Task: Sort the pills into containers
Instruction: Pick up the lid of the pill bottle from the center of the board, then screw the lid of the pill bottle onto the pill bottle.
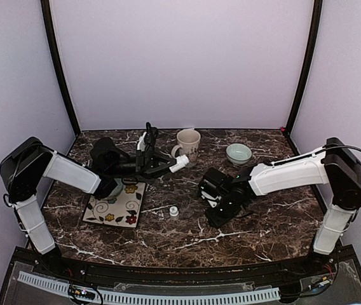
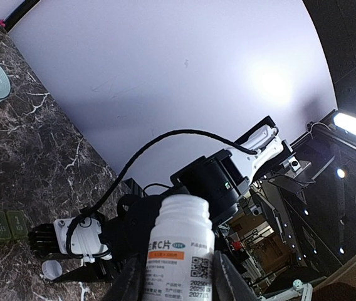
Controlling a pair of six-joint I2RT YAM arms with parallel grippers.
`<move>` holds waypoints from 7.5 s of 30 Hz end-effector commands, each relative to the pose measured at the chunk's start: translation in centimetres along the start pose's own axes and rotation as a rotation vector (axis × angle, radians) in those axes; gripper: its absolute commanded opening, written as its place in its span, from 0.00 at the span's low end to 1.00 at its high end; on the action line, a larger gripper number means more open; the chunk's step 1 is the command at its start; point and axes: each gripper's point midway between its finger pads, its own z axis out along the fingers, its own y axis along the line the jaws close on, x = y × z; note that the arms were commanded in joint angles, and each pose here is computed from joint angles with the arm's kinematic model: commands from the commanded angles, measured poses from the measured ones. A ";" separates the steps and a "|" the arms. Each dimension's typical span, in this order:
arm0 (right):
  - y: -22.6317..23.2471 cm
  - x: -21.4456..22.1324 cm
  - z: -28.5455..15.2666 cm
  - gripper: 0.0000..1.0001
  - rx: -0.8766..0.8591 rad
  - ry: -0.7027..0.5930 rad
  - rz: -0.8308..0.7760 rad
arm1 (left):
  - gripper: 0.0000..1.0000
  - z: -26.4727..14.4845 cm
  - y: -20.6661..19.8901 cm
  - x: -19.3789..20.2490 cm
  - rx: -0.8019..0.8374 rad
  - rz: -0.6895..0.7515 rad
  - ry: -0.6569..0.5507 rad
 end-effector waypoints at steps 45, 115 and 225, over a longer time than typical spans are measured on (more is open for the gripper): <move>-0.6 -10.1 -19.1 0.07 -0.508 -0.520 0.194 | 0.08 -0.3 -2.9 -0.4 0.069 0.053 0.020; 4.7 -15.2 -27.3 0.06 -0.886 -0.697 0.065 | 0.09 2.1 -4.9 -2.5 0.166 0.050 0.125; 6.6 -14.7 -28.2 0.03 -0.972 -0.539 0.257 | 0.09 5.4 -11.0 -3.9 -0.004 0.506 0.082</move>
